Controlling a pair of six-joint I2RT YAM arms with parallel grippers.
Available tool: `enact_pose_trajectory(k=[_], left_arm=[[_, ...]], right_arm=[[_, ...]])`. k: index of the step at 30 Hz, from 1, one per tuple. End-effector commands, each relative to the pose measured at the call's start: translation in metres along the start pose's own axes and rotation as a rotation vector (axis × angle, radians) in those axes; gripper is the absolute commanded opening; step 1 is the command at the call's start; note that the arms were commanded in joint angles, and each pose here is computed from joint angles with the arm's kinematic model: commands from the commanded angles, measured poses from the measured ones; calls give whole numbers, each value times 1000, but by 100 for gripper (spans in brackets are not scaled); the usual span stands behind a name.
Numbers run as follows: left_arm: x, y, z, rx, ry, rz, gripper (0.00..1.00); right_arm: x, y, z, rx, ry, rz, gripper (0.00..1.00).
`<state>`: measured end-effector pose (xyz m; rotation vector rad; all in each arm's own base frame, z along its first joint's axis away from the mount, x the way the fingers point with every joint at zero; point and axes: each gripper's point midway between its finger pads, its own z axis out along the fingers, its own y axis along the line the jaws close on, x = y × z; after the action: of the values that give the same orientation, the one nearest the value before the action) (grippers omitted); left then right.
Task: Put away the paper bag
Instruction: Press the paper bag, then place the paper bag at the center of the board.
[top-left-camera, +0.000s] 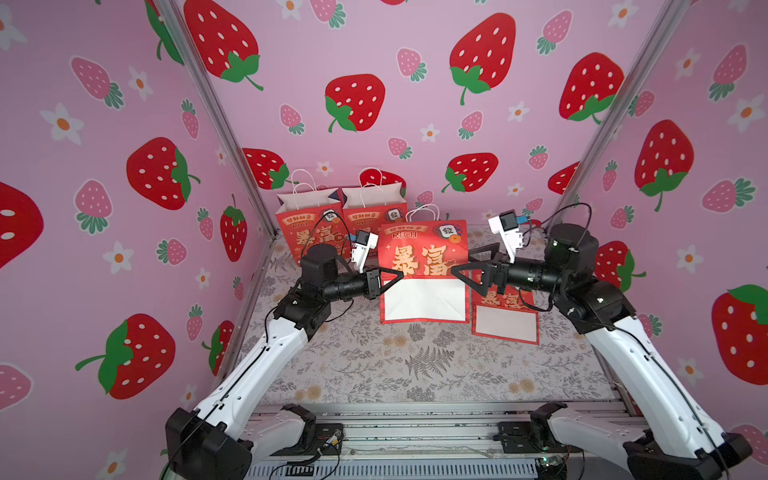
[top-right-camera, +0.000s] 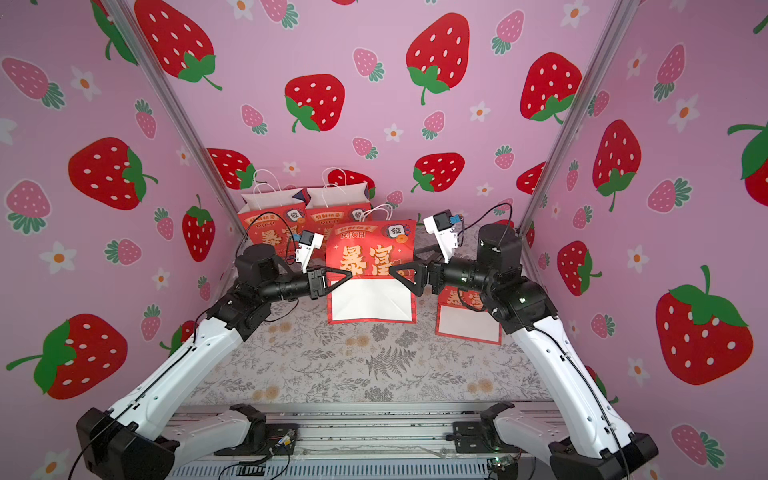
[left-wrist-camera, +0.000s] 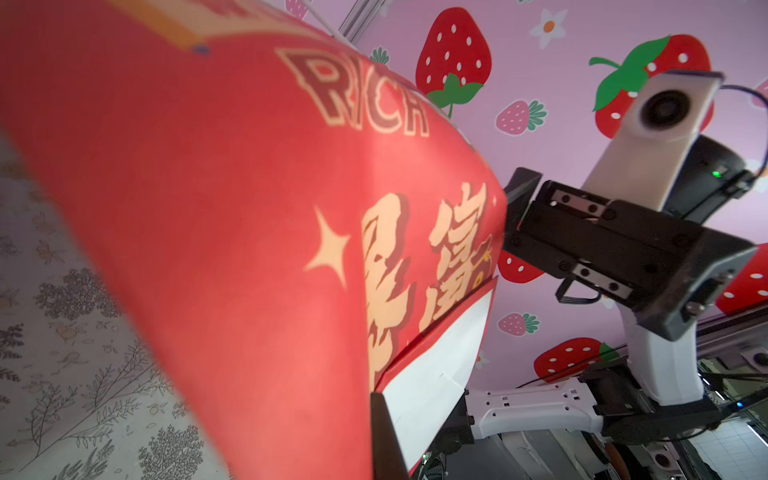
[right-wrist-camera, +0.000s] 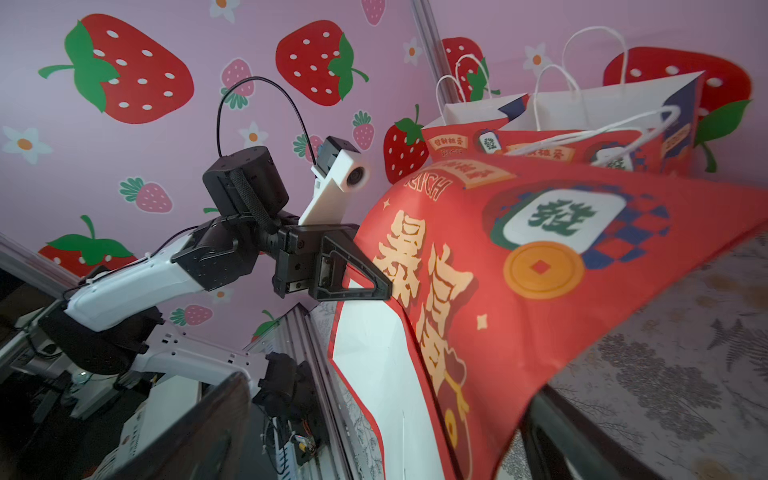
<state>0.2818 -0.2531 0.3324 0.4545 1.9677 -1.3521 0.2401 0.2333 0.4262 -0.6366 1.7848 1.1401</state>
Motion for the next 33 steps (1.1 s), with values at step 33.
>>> enact_pose_trajectory(k=[33], left_arm=[[55, 155, 185, -141, 354, -249, 0]], right_arm=[[-3, -57, -67, 334, -122, 3, 99]])
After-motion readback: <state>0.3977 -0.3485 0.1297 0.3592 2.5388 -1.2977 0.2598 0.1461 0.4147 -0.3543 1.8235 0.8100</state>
